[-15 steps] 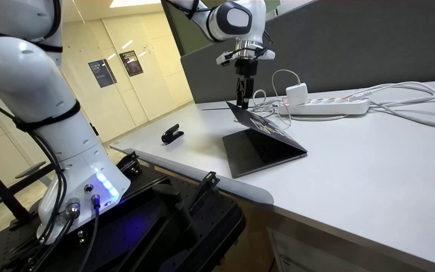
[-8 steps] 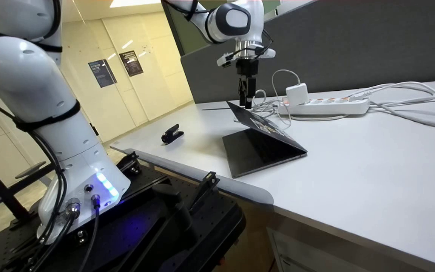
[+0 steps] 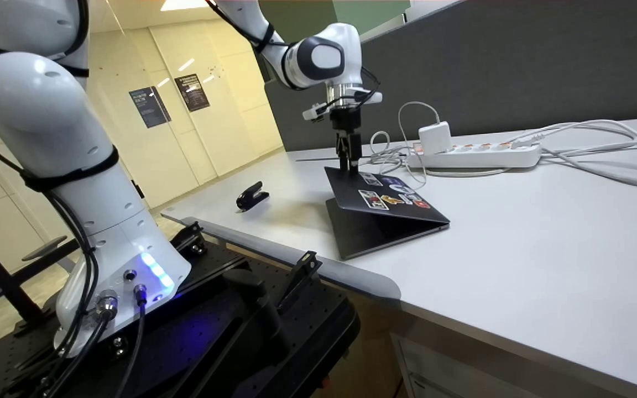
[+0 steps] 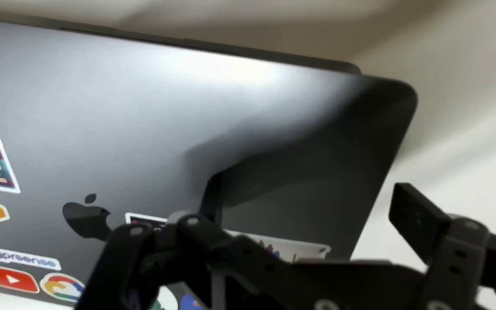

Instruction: Close the laptop

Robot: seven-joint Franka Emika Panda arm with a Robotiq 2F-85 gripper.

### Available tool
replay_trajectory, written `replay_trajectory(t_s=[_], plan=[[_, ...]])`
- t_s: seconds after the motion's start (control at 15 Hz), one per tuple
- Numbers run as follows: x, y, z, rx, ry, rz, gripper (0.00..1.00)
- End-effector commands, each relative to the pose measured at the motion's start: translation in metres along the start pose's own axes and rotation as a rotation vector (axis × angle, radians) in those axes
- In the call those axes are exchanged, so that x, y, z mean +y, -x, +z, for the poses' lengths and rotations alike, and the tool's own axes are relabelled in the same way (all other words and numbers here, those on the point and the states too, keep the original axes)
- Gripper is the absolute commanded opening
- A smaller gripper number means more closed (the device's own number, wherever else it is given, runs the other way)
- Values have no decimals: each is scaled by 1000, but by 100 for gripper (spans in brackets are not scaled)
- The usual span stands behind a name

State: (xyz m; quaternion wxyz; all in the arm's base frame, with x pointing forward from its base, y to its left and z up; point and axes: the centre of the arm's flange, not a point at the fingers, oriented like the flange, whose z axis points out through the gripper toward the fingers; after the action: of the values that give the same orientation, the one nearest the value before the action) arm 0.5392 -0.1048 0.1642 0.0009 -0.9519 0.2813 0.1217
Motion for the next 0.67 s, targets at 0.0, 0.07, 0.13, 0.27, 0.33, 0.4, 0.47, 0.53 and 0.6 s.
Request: replay_trajectory(t_s=[0.0, 0.07, 0.13, 0.27, 0.33, 0.4, 0.47, 0.53, 0.6], plan=[[-3, 39, 16, 27, 3, 10, 100], [-4, 45, 23, 32, 2, 5, 100], [-6, 50, 29, 41, 1, -1, 100], [-9, 59, 41, 69, 7, -15, 100], [-11, 63, 47, 89, 10, -24, 100], [-13, 67, 51, 108, 13, -32, 100], [-15, 71, 56, 129, 14, -41, 100], [-17, 74, 60, 148, 10, -47, 100], [-18, 78, 63, 165, 6, -55, 100]])
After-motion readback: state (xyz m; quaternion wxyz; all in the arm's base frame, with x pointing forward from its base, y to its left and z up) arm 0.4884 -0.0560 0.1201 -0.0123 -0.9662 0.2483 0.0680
